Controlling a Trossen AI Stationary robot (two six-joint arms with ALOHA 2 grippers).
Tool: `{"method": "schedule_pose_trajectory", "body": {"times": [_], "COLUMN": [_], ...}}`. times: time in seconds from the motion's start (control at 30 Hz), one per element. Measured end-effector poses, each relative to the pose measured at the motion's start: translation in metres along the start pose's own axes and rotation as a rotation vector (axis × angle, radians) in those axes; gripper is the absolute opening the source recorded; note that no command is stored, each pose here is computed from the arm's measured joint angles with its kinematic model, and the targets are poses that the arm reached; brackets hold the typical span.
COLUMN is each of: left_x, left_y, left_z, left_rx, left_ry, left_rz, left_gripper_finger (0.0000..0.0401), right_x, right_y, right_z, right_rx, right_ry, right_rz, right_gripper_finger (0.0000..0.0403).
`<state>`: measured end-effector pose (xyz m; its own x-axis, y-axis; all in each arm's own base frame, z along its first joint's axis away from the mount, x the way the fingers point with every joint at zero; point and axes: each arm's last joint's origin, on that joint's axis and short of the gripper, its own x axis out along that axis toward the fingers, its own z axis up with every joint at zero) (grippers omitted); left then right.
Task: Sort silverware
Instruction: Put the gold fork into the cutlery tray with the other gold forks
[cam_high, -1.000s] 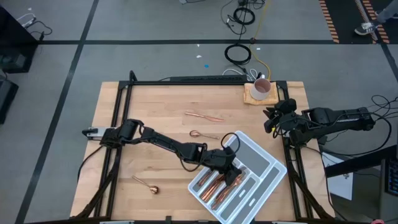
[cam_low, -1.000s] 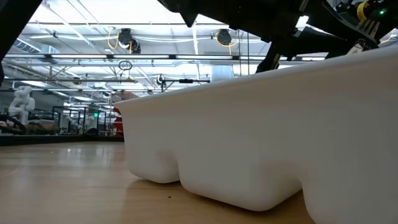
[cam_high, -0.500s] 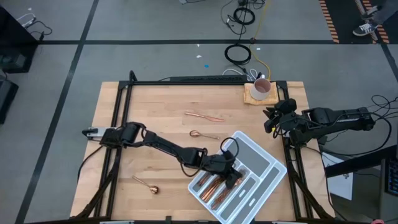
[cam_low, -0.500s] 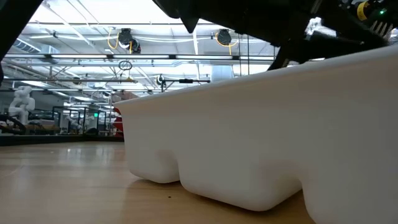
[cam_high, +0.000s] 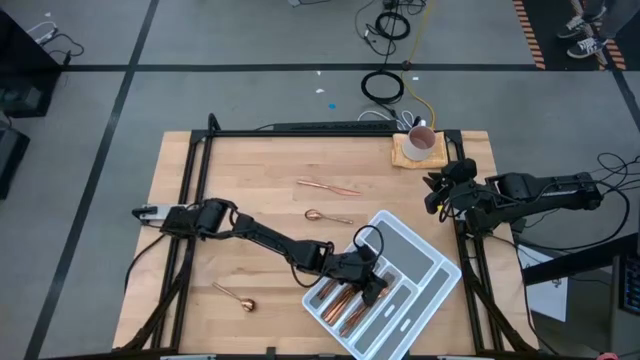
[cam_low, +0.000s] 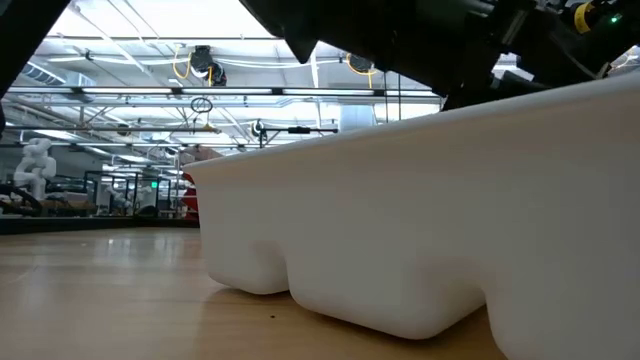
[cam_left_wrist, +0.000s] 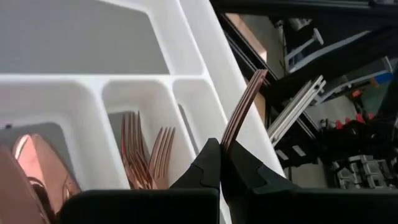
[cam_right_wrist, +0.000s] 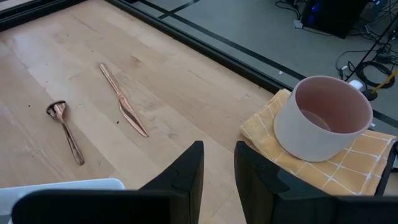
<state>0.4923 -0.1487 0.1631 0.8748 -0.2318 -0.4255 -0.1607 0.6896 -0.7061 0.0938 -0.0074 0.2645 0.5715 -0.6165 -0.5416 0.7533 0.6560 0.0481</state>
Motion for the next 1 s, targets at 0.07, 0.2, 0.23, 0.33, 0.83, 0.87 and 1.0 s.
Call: {"method": "schedule_pose_trajectory", "body": {"times": [0.07,0.2,0.23,0.33,0.83,0.87,1.0], "left_x": [0.0018,0.0023,0.0023,0.0023,0.0023,0.0023,0.0023], "left_y": [0.0017,0.002,0.0017,0.0018,0.0032,0.0033,0.005], "left_z": [-0.002,-0.0034,-0.0032,-0.0033,-0.0035,-0.003,-0.0003], "left_rx": [-0.001,0.0,0.0,0.0,0.121,0.133,0.135], "left_ry": [0.005,0.018,0.016,0.017,0.054,0.052,0.046], "left_rz": [0.001,-0.004,-0.007,-0.006,-0.023,-0.025,-0.023], "left_gripper_finger": [0.0004,0.0007,0.0009,0.0011,0.0071,0.0079,0.0107], "right_x": [0.0,0.0,0.0001,0.0,0.0001,0.0,0.0001], "right_y": [0.0001,0.0,0.0001,0.0001,0.0001,0.0,0.0001], "right_z": [0.0,-0.0001,-0.0002,-0.0002,-0.0002,-0.0002,-0.0002], "right_rx": [-0.001,-0.001,-0.002,-0.002,-0.001,-0.001,-0.001], "right_ry": [0.0,0.002,0.003,0.004,0.003,0.003,0.003], "right_rz": [0.0,0.002,0.002,0.003,0.002,0.002,0.002], "right_gripper_finger": [0.008,0.008,0.008,0.008,0.008,0.008,0.008]}}
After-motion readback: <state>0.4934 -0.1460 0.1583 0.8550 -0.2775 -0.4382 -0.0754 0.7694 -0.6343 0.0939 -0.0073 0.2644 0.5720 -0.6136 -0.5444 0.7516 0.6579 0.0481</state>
